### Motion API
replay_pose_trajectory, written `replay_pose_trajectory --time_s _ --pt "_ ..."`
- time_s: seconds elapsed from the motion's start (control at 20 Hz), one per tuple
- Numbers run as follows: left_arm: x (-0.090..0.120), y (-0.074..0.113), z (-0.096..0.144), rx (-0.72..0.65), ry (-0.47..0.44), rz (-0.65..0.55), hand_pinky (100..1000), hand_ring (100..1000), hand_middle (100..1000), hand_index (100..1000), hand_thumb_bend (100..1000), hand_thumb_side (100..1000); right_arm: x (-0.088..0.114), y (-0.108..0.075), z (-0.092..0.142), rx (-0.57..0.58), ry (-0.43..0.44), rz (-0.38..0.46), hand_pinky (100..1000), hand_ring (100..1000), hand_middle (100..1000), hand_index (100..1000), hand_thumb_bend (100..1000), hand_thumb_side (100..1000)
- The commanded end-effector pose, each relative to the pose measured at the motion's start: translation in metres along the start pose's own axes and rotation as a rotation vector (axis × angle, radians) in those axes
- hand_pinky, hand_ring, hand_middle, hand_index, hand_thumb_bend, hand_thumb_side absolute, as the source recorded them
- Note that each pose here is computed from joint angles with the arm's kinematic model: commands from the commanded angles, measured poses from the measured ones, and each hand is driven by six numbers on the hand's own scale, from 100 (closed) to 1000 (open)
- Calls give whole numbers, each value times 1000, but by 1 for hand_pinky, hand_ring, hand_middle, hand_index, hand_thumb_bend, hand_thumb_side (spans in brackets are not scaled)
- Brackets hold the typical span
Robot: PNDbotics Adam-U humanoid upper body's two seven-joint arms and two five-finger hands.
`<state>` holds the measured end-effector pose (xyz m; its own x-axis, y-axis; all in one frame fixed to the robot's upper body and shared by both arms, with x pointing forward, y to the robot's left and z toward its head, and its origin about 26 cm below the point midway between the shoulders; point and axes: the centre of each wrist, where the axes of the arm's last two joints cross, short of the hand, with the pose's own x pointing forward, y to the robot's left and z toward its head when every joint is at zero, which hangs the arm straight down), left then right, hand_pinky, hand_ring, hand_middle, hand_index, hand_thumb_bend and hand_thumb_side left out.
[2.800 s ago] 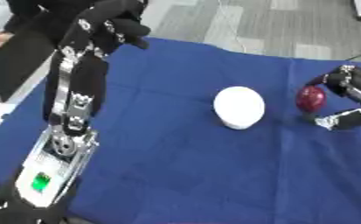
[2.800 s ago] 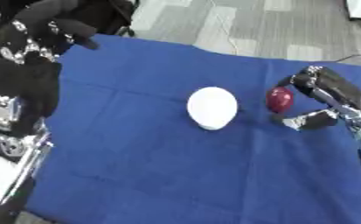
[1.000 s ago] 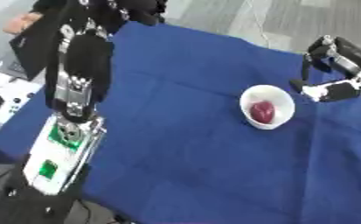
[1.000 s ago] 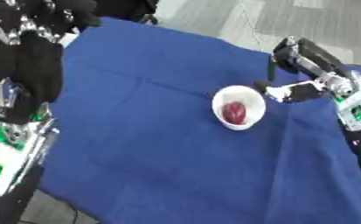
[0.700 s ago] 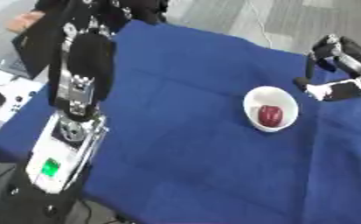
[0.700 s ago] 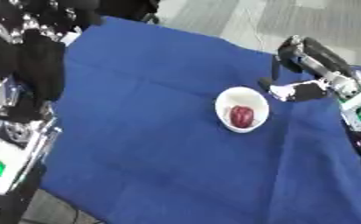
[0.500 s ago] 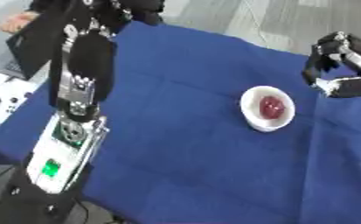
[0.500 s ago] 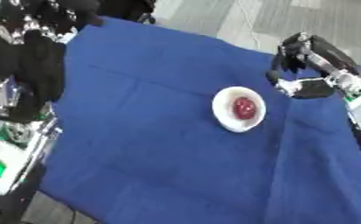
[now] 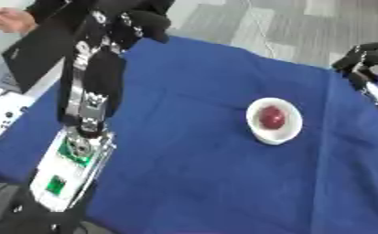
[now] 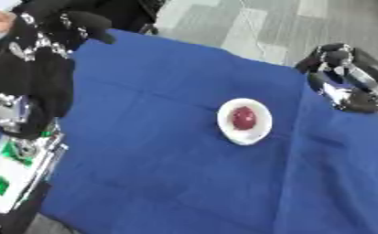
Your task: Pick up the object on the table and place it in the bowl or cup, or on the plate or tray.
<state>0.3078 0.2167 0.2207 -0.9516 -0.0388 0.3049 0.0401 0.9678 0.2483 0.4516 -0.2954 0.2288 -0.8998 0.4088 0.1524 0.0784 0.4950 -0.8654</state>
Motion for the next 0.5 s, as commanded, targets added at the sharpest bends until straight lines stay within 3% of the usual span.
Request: replay_pose_trajectory --time_s 0.05,0.5 --pt "5 8 -4 -14 -16 -31 563 674 763 841 234 880 20 -17 -5 -90 -38 -34 260 561 623 800 101 990" --pt "4 11 1 -16 5 -50 558 672 762 841 233 881 90 -8 14 -383 -64 -328 344 588 637 832 100 1000"
